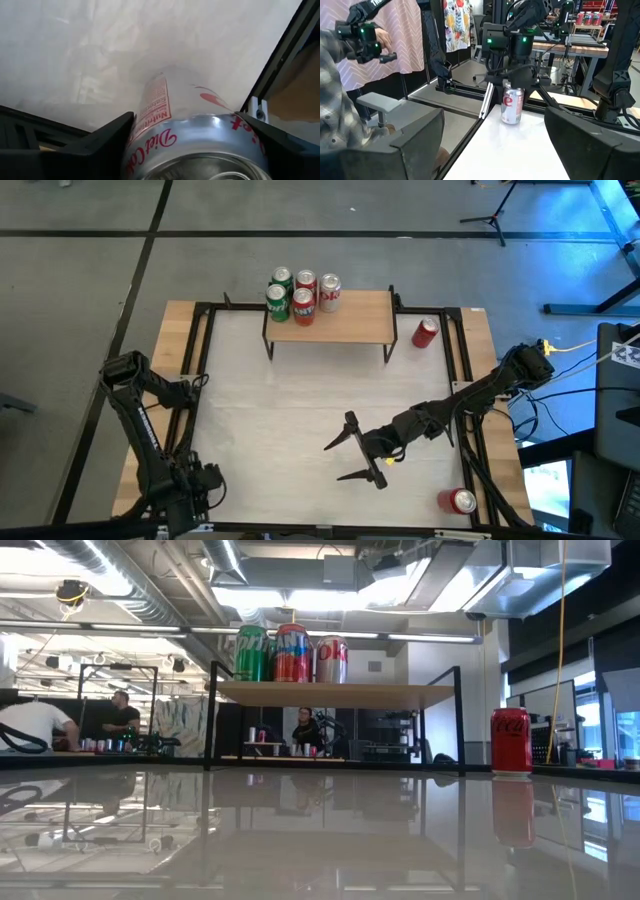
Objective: Place canned beverage on shelf
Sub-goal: Put the white soda can on the shelf aligned with the other white soda can
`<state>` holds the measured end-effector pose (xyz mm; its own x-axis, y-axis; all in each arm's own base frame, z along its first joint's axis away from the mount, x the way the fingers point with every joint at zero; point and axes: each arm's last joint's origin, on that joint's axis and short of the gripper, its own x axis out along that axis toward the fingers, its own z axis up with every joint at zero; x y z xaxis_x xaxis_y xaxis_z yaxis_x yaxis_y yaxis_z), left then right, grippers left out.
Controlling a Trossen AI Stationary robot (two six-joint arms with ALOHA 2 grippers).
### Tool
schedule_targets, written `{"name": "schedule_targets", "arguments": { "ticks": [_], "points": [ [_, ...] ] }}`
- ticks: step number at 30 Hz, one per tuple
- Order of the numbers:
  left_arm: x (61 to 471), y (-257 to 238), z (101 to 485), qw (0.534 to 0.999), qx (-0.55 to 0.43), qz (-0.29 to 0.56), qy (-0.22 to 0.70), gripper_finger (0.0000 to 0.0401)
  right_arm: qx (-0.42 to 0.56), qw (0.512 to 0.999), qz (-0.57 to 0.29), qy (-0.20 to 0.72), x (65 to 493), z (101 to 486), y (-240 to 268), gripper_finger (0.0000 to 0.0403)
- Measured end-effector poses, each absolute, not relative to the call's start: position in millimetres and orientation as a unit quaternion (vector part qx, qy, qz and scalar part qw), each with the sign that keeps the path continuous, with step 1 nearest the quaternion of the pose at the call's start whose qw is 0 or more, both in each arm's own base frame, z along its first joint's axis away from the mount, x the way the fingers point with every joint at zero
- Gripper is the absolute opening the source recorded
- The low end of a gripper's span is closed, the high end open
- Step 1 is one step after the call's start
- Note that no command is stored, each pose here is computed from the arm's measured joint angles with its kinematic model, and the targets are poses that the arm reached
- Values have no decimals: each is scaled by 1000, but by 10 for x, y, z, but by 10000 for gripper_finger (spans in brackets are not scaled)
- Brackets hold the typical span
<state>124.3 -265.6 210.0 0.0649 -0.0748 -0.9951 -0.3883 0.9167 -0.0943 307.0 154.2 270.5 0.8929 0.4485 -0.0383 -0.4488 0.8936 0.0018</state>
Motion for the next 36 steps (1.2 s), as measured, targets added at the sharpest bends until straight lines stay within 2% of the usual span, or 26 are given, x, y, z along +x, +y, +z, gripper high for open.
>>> {"name": "schedule_targets", "arguments": {
  "ticks": [2, 11, 16, 26, 36],
  "points": [
    [1275, -2644, 2102, 704, -177, 112, 678, 284, -2, 973, 231, 16, 3070, 2711, 1543, 342],
    [1553, -2498, 2125, 694, -183, 113, 687, 282, 16, 975, 222, 21, 3005, 2717, 1655, 342],
    [1908, -2343, 2292, 724, -169, 87, 663, 283, 2, 974, 227, 19, 2819, 2797, 1834, 342],
    [2639, -1791, 2619, 791, -117, 30, 599, 285, -18, 983, 166, 81, 2658, 2688, 1989, 342],
    [3035, -1229, 2739, 826, -65, 9, 560, 286, 9, 982, 161, 101, 2659, 2653, 1984, 342]
  ]
}}
